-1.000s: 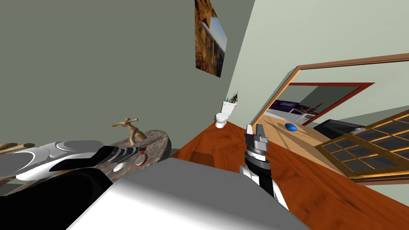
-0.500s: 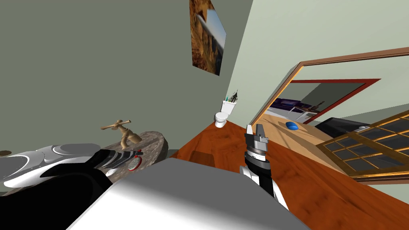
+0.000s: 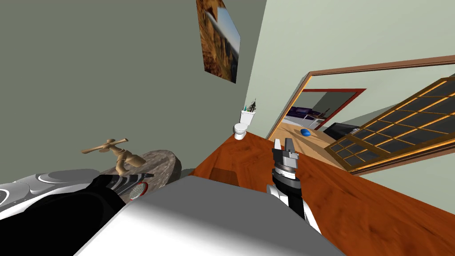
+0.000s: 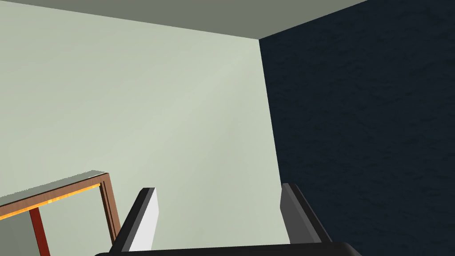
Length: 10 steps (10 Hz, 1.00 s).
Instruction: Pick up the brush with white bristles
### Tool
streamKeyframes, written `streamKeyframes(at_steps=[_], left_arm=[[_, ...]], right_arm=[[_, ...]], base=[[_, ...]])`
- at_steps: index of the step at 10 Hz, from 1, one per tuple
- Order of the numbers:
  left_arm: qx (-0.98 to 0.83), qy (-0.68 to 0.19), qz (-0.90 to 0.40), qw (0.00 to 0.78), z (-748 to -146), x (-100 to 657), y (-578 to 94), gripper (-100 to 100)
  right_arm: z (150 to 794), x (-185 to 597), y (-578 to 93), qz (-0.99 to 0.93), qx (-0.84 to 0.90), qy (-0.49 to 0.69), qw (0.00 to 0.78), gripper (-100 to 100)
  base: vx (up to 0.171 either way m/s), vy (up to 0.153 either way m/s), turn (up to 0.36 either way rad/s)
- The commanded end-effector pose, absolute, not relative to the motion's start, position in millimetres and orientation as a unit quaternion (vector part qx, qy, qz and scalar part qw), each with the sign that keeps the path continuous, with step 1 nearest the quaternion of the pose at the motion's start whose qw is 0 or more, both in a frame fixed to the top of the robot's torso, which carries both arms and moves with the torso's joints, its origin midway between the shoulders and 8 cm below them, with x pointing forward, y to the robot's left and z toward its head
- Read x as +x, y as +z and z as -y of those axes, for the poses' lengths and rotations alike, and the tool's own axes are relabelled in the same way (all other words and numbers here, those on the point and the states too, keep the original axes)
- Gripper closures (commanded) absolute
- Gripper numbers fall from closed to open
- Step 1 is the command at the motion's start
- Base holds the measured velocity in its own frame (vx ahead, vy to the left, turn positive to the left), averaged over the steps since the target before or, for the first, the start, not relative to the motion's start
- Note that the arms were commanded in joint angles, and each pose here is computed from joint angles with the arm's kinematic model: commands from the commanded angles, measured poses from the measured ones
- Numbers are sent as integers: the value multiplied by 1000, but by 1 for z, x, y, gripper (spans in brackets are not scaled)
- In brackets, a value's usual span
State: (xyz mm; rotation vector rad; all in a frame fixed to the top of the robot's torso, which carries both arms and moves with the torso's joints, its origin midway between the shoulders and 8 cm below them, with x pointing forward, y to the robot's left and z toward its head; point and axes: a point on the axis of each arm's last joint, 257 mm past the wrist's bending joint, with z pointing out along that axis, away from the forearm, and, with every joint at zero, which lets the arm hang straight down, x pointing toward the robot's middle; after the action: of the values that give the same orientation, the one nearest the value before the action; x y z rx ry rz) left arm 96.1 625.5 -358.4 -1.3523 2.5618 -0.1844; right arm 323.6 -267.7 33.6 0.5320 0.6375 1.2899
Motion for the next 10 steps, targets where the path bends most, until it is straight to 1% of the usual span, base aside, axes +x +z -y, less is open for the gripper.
streamKeyframes(at_steps=[1, 2, 3, 7, 8, 9, 10], left_arm=[[-479, -61, -867, 120, -629, 81, -366, -100], [-473, -62, -871, 120, -630, 87, -363, -100], [-474, -61, -870, 120, -630, 86, -364, 100], [-474, -61, -870, 119, -630, 86, -364, 100], [-474, -61, -870, 119, -630, 86, -364, 0], [-467, -62, -874, 119, -626, 91, -360, 100], [-455, -63, -880, 119, -622, 101, -355, 100]], right_arm=[[268, 324, 34, -288, 241, 584, 720, 0], [268, 324, 34, -288, 241, 584, 720, 0], [268, 324, 34, -288, 241, 583, 720, 0], [268, 324, 34, -288, 241, 583, 720, 0], [268, 324, 34, -288, 241, 583, 720, 0], [268, 324, 34, -288, 241, 583, 720, 0], [268, 324, 34, -289, 241, 583, 720, 0]], base=[[-51, -4, -234], [-25, 2, -45], [-6, 1, 21], [0, 0, 0], [0, 0, 0], [20, 3, 205], [49, 6, 328]])
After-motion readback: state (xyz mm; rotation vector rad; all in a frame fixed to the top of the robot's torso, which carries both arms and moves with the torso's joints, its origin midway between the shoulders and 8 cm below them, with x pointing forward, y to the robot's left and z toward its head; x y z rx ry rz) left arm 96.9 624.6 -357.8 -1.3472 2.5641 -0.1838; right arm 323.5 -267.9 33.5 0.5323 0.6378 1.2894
